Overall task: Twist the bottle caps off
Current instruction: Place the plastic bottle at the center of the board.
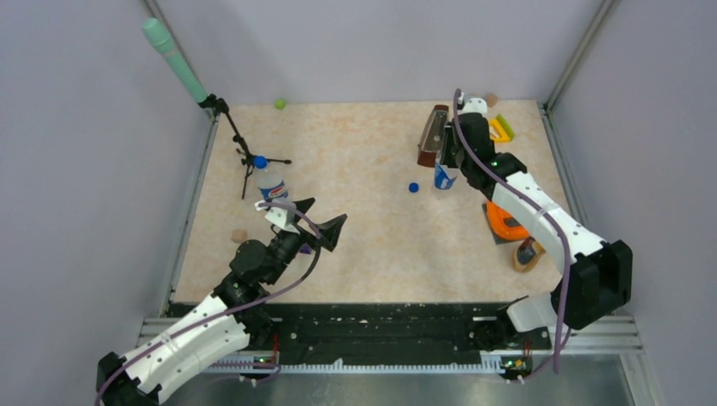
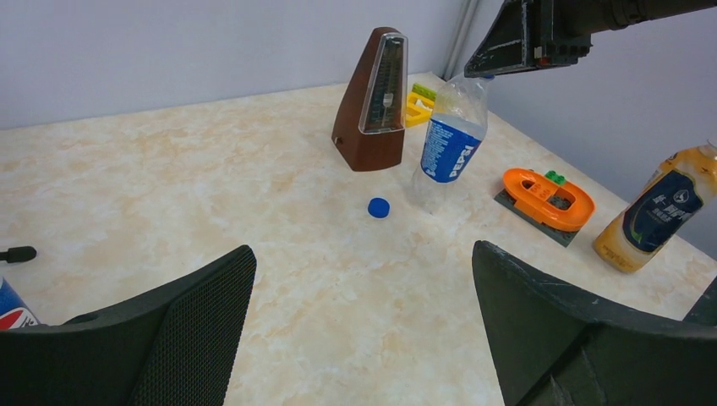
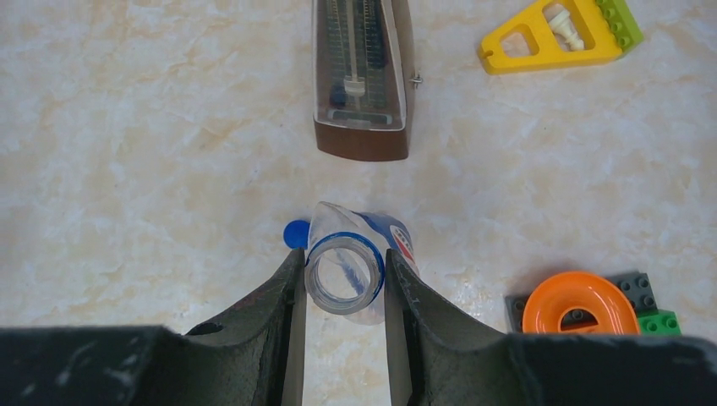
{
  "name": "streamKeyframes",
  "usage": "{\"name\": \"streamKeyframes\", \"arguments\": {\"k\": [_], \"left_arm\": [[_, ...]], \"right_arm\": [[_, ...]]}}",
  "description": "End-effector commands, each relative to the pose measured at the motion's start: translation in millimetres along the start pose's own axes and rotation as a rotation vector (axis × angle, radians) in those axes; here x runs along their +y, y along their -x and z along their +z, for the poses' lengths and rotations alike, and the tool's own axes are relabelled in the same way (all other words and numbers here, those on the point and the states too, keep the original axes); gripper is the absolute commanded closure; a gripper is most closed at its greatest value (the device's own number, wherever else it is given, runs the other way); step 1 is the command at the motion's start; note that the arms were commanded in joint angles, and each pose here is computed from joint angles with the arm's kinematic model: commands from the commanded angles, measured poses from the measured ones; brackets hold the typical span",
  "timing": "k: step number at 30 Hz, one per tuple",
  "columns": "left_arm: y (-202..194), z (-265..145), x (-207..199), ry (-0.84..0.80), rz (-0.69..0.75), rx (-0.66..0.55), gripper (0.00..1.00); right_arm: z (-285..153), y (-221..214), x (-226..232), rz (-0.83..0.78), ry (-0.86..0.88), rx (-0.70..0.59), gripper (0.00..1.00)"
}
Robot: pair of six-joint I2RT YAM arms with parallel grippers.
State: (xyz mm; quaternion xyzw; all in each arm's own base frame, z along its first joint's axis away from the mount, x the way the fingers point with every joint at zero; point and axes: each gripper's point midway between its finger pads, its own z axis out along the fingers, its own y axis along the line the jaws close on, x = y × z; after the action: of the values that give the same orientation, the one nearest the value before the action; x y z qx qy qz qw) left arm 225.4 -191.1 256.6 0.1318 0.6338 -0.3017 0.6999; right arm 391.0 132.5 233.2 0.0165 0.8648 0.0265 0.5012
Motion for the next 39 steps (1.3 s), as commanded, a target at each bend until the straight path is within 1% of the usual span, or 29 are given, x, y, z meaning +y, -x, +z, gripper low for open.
{"name": "streamKeyframes", "arguments": {"k": [1,5,8,12,13,15,19,20,21,22,26,31,39], "left_arm": [[4,0,3,0.015,0.008,-0.022,0.02],[1,1,4,0.016,0.011,-0.013,0.02],[1,2,3,0.014,0.012,-0.01,0.02],[0,3,3,0.013,0.012,-0.005,0.02],[0,3,3,0.015,0.012,-0.006,0.02],[0,3,3,0.015,0.013,-0.006,0.02],[-1,4,3,0.016,0.013,-0.003,0.02],[-1,4,3,0.015,0.013,-0.002,0.02],[0,4,3,0.014,0.012,-0.004,0.02],[0,4,3,0.014,0.013,-0.002,0.02],[0,4,3,0.017,0.014,-0.003,0.02],[1,4,3,0.018,0.019,-0.005,0.02],[0,4,3,0.017,0.022,0.003,0.02]], "right_arm": [[8,29,4,0.011,0.013,-0.061,1.0],[17,29,1,0.004,-0.011,-0.061,0.97],[20,31,0,0.005,-0.019,-0.065,0.91],[23,30,0,-0.009,-0.018,-0.053,0.86],[24,28,1,-0.012,-0.015,-0.043,0.84],[25,28,3,-0.02,-0.002,-0.03,0.76],[27,26,7,-0.026,0.021,-0.021,0.71],[26,26,8,-0.026,0.025,-0.022,0.68],[26,26,8,-0.025,0.026,-0.021,0.63],[26,26,8,-0.025,0.027,-0.022,0.62],[24,27,7,-0.022,0.024,-0.027,0.61],[24,23,6,-0.025,0.021,-0.019,0.57],[25,23,5,-0.022,0.017,-0.024,0.56]]}}
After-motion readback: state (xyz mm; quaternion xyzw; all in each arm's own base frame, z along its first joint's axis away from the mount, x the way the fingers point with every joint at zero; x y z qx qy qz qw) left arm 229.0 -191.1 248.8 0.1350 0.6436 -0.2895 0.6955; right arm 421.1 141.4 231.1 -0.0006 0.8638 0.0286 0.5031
